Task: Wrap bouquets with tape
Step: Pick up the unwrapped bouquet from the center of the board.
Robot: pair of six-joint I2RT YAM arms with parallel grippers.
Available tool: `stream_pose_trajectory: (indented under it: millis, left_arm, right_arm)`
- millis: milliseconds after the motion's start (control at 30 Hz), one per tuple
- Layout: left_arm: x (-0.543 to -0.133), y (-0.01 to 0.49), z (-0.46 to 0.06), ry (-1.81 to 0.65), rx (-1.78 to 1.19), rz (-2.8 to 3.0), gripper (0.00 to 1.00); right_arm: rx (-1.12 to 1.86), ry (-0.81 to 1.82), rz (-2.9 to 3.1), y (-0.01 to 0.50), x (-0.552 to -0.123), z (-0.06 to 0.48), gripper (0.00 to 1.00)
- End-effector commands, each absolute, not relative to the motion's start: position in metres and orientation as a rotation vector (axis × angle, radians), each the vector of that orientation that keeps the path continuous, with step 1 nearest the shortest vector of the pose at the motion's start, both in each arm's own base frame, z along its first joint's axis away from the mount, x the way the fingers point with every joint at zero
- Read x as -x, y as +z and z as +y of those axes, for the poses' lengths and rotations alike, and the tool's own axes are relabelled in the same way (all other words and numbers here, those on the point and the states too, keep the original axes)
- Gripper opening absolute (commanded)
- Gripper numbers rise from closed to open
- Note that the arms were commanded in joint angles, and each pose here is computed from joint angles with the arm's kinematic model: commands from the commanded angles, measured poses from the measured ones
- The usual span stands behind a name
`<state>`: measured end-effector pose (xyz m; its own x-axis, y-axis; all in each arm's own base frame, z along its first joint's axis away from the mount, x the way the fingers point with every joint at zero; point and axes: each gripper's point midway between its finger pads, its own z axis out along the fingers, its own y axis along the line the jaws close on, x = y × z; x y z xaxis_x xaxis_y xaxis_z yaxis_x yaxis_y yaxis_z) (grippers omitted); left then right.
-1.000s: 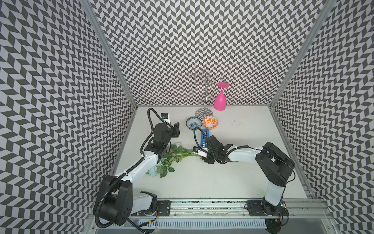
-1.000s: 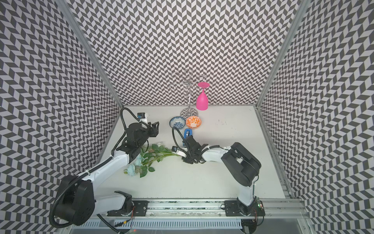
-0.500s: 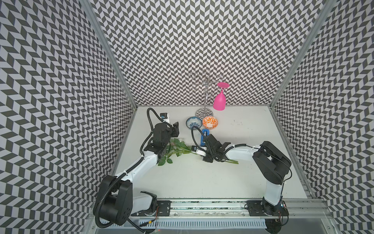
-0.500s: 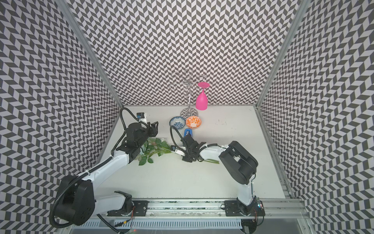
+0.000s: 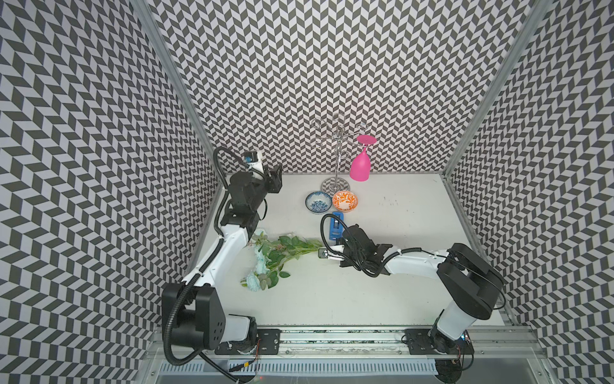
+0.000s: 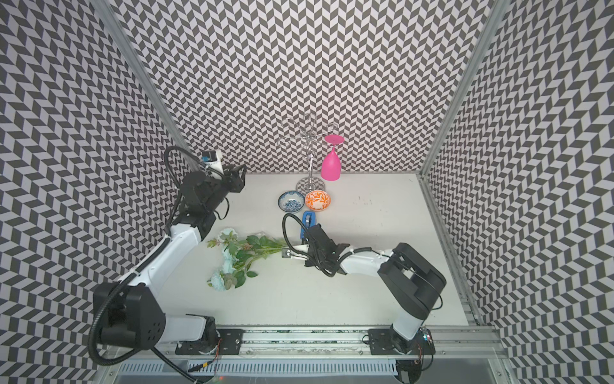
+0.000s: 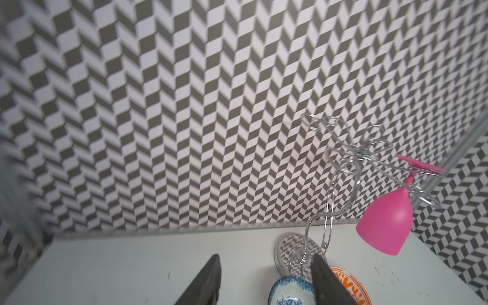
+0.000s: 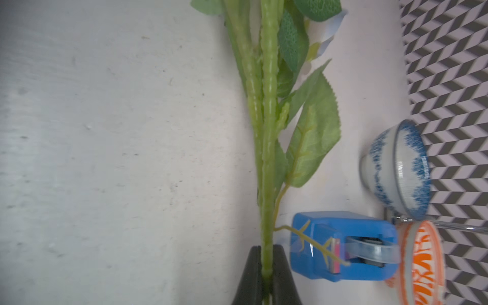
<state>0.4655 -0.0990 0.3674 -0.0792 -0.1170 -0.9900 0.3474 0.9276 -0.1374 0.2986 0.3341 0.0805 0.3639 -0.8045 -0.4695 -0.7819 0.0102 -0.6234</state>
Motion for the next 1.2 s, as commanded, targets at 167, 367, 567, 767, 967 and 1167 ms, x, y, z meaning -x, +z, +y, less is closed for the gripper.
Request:
stream_pose_trajectory:
  millis: [167,367,567,767,967,1167]
  left_arm:
    - [-0.433,0.282,-0.178,-0.493,-1.038,1.731,0.53]
    - [-0.391,0.212,-0.197,-0.478,-1.377,1.71,0.64]
    - [-0.368,0.181,-0.231,-0.504,-1.591,1.729,0.77]
    - [-0.353,0.159,-0.239,-0.551,-1.64,1.726,0.8]
    - [-0.341,0.138,-0.253,-0.573,-1.722,1.743,0.82]
    - [-0.332,0.134,-0.257,-0.616,-1.756,1.715,0.82]
  right_arm:
    - [1.526,-0.283,1.132,0.147,-0.318,0.34,0.0]
    - [1.414,-0.391,1.066,0.16,-0.319,0.331,0.0]
    - [1.357,-0.495,0.987,0.169,-0.317,0.327,0.0]
    - [1.359,-0.544,0.944,0.165,-0.313,0.324,0.0]
    - [1.362,-0.602,0.902,0.164,-0.313,0.324,0.0]
    - [1.379,-0.612,0.872,0.164,-0.31,0.327,0.0]
